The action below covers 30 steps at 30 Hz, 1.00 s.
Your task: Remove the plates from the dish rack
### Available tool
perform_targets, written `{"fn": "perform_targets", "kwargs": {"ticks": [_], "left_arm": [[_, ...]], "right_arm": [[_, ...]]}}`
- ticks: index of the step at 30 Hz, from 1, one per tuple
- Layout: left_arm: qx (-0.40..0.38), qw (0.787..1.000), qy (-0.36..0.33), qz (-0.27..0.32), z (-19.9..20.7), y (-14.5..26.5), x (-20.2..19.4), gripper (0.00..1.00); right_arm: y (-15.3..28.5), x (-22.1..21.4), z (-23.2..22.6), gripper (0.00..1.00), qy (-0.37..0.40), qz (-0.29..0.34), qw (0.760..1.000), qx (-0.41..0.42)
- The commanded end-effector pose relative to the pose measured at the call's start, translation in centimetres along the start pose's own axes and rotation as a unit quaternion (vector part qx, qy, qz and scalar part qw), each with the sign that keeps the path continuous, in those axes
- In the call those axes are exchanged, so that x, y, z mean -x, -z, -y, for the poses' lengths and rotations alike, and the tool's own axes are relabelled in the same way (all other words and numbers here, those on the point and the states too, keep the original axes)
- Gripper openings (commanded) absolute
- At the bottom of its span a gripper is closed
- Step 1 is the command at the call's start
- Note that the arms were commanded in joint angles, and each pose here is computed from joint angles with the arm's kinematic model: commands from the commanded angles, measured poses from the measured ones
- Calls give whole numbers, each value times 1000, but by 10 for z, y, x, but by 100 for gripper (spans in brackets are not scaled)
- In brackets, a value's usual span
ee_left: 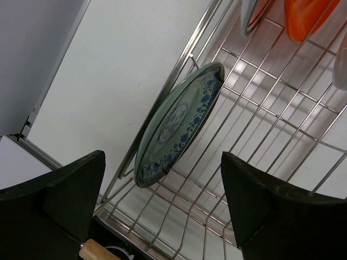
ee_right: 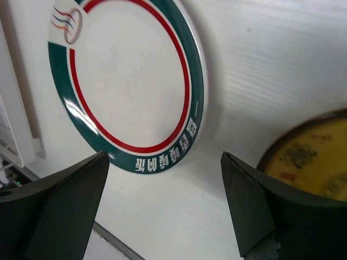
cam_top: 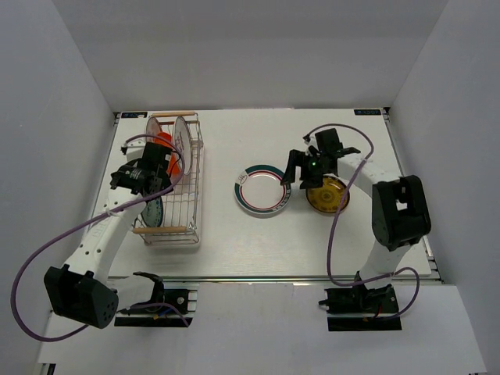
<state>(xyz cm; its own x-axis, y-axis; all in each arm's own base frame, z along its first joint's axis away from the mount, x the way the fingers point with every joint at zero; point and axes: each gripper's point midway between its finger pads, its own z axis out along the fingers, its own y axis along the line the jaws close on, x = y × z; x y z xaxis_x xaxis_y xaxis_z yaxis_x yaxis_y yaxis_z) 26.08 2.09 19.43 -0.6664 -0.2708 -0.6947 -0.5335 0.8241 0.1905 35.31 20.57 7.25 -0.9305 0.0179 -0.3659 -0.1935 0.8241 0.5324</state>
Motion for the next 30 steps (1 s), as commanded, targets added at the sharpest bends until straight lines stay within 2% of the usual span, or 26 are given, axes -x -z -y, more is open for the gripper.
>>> {"fn": "perform_targets", "kwargs": {"ticks": [1, 2, 3, 6, 10, 15, 18, 20, 30], "left_arm": [[-20, 1000, 2, 9, 4, -3, 3, 96], [-18, 1000, -3, 6, 5, -5, 2, 95], [-16, 1000, -7, 4, 5, -6, 1, 88], [-5, 1000, -13, 4, 3, -12, 0, 76], [6, 1000, -27, 3, 0, -21, -4, 71], [13, 999, -31, 2, -1, -28, -7, 68], [20, 999, -35, -7, -1, -34, -10, 60], [23, 999, -34, -11, -1, -35, -8, 50], [15, 999, -44, -13, -5, -26, -5, 32]], "right_arm": [[45, 35, -13, 89, 21, 81, 996, -34], [52, 39, -11, 89, 19, 95, 994, -49], [65, 43, -17, 89, 21, 116, 992, -49], [87, 50, -21, 89, 19, 157, 986, -58], [104, 53, -20, 89, 14, 179, 981, -75], [119, 58, -16, 89, 9, 184, 977, -102], [125, 59, -16, 89, 6, 191, 976, -103], [127, 59, -16, 89, 4, 194, 976, -102], [126, 58, -8, 89, -4, 189, 975, -115]]}}
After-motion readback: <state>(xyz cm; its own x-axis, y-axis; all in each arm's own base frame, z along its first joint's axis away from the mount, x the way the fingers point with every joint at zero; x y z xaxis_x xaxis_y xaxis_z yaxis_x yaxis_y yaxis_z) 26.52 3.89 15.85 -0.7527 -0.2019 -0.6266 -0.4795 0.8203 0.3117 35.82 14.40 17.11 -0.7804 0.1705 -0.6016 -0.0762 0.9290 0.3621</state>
